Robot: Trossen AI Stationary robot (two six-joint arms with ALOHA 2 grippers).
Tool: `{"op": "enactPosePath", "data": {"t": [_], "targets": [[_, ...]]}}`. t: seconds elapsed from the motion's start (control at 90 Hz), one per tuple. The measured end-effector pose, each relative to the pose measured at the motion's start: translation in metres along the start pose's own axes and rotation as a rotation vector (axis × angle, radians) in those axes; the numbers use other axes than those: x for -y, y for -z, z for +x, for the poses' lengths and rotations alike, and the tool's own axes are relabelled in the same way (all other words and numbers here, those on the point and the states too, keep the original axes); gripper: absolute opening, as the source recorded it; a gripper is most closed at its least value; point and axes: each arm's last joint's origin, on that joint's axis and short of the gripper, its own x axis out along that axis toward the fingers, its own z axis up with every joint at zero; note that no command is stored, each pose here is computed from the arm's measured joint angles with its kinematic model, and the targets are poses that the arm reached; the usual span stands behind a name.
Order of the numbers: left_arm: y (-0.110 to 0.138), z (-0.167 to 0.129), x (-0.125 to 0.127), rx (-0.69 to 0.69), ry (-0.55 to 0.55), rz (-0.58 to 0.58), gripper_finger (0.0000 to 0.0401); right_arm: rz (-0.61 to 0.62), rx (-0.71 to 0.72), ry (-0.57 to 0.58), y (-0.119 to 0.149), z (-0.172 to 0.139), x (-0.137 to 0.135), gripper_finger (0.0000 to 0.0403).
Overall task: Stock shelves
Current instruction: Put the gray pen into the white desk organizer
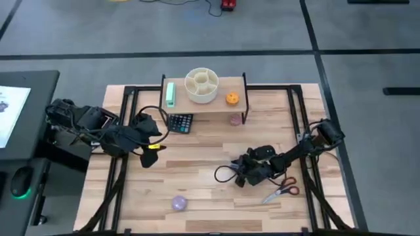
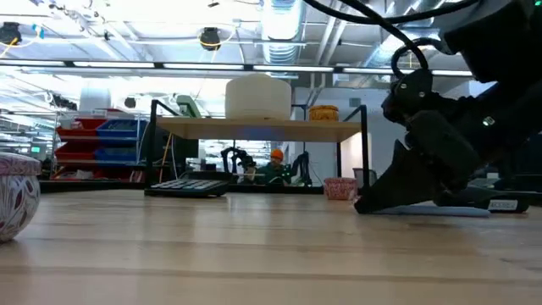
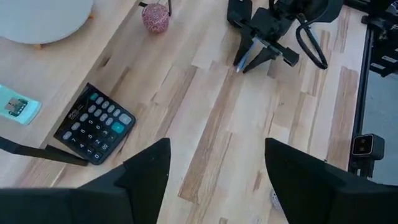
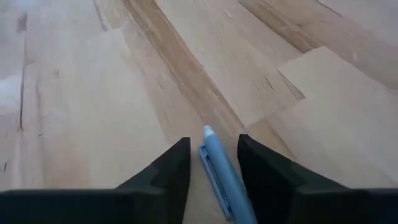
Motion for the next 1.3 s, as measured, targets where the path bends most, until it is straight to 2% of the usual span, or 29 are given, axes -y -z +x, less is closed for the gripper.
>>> {"op": "enactPosePath", "data": {"t": [0.122,0.311,0.411,0.544,0.722,0.933,1.033,1.144,1.3], "targets": [[0.000,0.000,0.000,0.000,0.000,0.001,0.0237,-0.059,0.002,0.003,0.000,0.000,0.000,0.0119],[0.000,0.000,0.000,0.000,0.001,0.003,0.0237,-0.068,0.004,0.003,0.002,0.001,0.000,0.0114],[0.000,0.000,0.000,0.000,0.001,0.003,0.0237,-0.070,0.006,0.006,0.003,0.002,0.000,0.0087],[0.000,0.000,0.000,0.000,0.001,0.003,0.0237,-0.050,0.006,0.007,0.003,0.002,0.000,0.0024],[0.000,0.000,0.000,0.000,0.000,0.002,0.0237,0.040,-0.012,0.004,-0.004,0.002,0.004,0.0019],[0.000,0.000,0.000,0.001,0.000,0.005,0.0237,0.116,-0.065,-0.052,-0.033,-0.010,0.017,0.0012],[0.000,0.000,0.000,0.002,-0.001,0.010,0.0237,0.129,-0.034,-0.044,-0.051,-0.016,0.026,0.0004],[0.000,0.000,0.000,0.002,-0.001,0.011,0.0237,0.178,0.062,-0.045,-0.074,-0.022,0.031,0.0004],[0.000,0.000,0.000,0.002,-0.001,0.011,0.0237,0.203,0.113,-0.036,-0.089,-0.027,0.040,0.0005]]}}
